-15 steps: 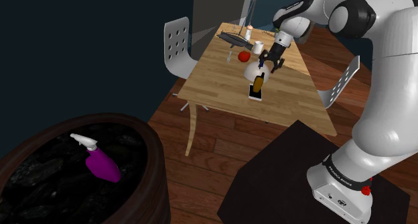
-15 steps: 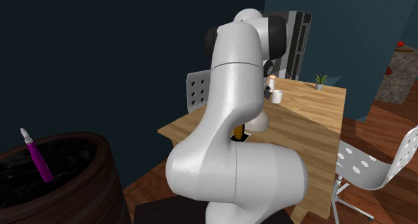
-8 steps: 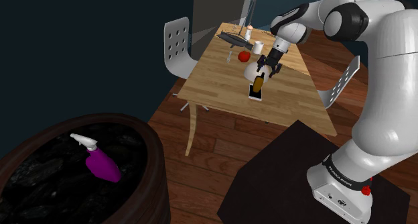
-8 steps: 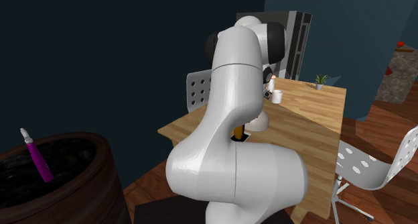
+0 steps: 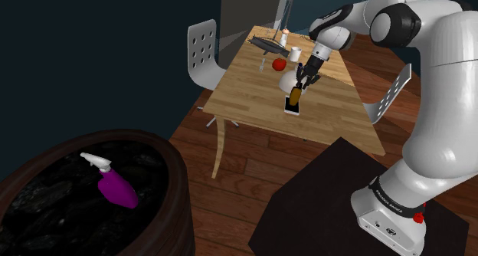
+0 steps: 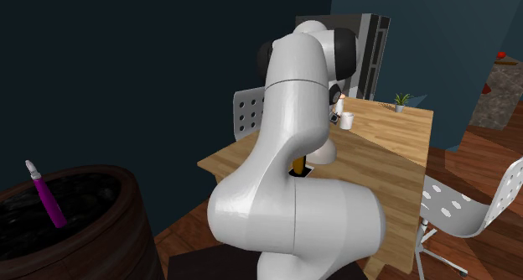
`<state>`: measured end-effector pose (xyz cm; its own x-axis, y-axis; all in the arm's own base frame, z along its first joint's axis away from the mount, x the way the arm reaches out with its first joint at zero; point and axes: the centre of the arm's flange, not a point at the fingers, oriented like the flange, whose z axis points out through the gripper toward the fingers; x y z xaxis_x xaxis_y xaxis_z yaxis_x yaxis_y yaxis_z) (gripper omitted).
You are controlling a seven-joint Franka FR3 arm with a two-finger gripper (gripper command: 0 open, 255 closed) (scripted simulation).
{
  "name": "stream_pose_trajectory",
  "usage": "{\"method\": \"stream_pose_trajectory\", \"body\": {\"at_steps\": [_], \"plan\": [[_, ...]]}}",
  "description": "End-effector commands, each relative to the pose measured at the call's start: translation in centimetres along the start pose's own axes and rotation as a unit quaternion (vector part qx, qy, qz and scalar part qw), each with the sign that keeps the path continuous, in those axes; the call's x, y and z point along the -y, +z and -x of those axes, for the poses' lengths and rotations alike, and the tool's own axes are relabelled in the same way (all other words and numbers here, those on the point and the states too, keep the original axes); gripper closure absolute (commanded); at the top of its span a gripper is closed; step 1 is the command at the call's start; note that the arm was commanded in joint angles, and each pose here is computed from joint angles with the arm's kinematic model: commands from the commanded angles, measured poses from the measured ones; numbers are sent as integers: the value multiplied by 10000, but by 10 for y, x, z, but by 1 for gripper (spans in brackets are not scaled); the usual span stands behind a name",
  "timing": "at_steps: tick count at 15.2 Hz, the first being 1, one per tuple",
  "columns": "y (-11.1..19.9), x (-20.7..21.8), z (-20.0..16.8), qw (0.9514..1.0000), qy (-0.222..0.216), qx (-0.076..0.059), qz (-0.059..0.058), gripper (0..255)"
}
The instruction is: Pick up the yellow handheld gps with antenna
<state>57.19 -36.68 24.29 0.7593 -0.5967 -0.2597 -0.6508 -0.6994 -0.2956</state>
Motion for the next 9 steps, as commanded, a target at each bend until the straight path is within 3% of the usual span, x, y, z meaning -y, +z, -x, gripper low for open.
{"method": "stream_pose_trajectory", "body": {"at_steps": [1, 9], "plan": [[1, 0, 0, 10000, 3, 7, 2, 255], [-33, 11, 10, 10000, 3, 7, 3, 255]]}}
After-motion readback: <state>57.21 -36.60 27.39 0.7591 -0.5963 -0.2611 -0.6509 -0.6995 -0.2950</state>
